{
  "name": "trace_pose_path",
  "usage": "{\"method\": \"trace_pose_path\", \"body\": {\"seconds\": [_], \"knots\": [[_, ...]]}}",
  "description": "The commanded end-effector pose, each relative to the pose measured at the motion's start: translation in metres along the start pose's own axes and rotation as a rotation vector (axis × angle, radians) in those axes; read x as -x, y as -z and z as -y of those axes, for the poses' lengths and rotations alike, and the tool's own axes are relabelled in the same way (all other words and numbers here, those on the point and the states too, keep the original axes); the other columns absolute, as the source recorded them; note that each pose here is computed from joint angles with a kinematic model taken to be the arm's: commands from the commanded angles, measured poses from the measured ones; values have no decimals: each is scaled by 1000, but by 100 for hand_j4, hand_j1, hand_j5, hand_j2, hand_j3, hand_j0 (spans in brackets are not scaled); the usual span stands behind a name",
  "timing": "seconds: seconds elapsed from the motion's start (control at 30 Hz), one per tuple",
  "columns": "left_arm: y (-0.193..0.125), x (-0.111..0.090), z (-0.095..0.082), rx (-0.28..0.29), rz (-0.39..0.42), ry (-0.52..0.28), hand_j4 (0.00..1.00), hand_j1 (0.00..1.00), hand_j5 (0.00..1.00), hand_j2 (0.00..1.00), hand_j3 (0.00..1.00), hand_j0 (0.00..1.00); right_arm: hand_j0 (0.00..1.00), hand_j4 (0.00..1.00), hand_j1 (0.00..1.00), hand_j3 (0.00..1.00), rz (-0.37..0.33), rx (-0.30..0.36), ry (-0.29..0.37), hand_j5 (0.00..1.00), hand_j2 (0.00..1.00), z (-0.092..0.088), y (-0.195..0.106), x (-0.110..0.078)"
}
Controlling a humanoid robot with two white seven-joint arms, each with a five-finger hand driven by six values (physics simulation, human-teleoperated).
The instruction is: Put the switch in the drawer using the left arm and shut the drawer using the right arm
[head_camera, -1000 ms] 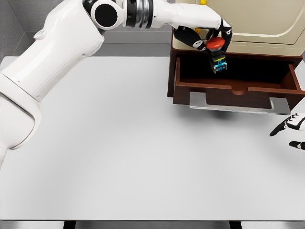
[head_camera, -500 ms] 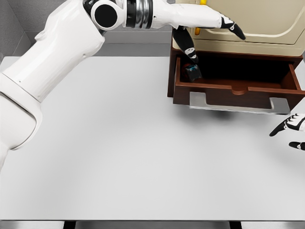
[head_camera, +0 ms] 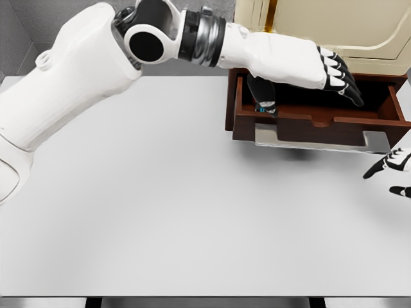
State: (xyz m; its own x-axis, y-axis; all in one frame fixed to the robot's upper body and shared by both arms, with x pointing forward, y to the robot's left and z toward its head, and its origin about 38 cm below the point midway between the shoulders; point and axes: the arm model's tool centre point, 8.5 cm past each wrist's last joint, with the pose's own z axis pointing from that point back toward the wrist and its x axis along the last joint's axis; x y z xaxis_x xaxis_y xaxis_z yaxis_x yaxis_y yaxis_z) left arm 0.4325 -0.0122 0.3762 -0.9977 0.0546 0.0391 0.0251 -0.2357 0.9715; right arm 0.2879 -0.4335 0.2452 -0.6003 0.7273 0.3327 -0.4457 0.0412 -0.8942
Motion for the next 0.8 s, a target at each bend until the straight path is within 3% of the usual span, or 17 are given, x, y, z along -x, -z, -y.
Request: {"method": "trace_pose_path", "body": {"seconds": [0.0,0.07,0.1,0.2,0.27,0.37,0.57,0.77], "knots": [[-17,-23,-4,6,34,56,100,100,100,100,100,100,66,66,66,66,3,10,7,66,66,3,-1,0],[-39,-26,9,16,17,45,100,100,100,100,100,100,66,66,66,66,6,30,11,66,66,8,-4,-1],[-57,-23,26,23,-15,10,100,100,100,100,100,100,66,66,66,66,0,40,2,66,66,12,-6,0],[-116,-8,78,60,-148,-104,100,100,100,100,100,100,66,66,66,66,0,43,1,66,66,13,-6,0],[-163,-4,101,46,-255,-159,100,100,100,100,100,100,66,66,66,66,1,45,1,66,66,13,-6,-1],[-205,-6,127,78,-348,-217,100,100,100,100,100,100,66,66,66,66,3,46,2,66,66,13,-5,-1],[-220,5,143,86,-404,-265,100,100,100,100,100,100,67,67,67,67,9,43,-15,67,67,20,-3,-2],[-228,11,151,96,-438,-290,100,100,100,100,100,100,67,67,67,67,40,21,2,67,67,11,9,-4]]}}
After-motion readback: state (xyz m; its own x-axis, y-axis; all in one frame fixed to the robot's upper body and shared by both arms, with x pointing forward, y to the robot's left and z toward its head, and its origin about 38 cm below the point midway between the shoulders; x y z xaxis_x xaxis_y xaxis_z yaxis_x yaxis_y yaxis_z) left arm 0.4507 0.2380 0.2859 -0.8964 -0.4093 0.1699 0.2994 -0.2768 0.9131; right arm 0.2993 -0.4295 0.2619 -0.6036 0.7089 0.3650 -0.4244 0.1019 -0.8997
